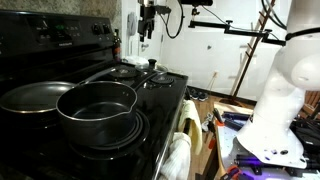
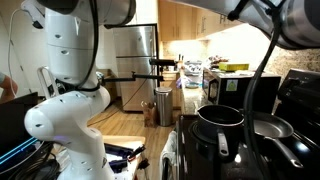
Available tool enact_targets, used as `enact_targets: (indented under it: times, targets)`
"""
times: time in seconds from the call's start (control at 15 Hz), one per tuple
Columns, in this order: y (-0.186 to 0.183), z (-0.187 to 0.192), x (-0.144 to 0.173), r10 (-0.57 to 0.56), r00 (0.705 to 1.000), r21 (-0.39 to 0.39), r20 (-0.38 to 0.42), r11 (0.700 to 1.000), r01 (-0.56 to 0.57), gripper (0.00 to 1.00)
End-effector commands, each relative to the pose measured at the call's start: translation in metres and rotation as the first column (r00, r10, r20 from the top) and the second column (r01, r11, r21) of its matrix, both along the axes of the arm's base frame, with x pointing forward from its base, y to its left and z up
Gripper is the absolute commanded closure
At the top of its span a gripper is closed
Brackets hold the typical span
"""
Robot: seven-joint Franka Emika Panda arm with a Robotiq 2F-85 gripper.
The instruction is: Put the lid on the stove
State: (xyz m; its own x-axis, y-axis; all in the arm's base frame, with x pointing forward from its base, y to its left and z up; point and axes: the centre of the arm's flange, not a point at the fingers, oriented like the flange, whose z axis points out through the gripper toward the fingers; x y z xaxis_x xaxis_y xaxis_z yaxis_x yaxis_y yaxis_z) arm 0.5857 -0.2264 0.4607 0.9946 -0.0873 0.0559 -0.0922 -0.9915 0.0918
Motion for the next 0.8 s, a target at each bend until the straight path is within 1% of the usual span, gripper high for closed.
enact_targets:
  times: [0.0,0.07,0.73]
  targets:
    - [0.024,0.013,-0.005,0.007,1.000,0.009,0.026,1.000,-0.007,0.00]
    - [0.012,0.008,0.003,0.014,1.000,0.000,0.014,1.000,-0.014,0.00]
    - [0.013,0.008,0.003,0.015,1.000,0.001,0.014,1.000,-0.015,0.00]
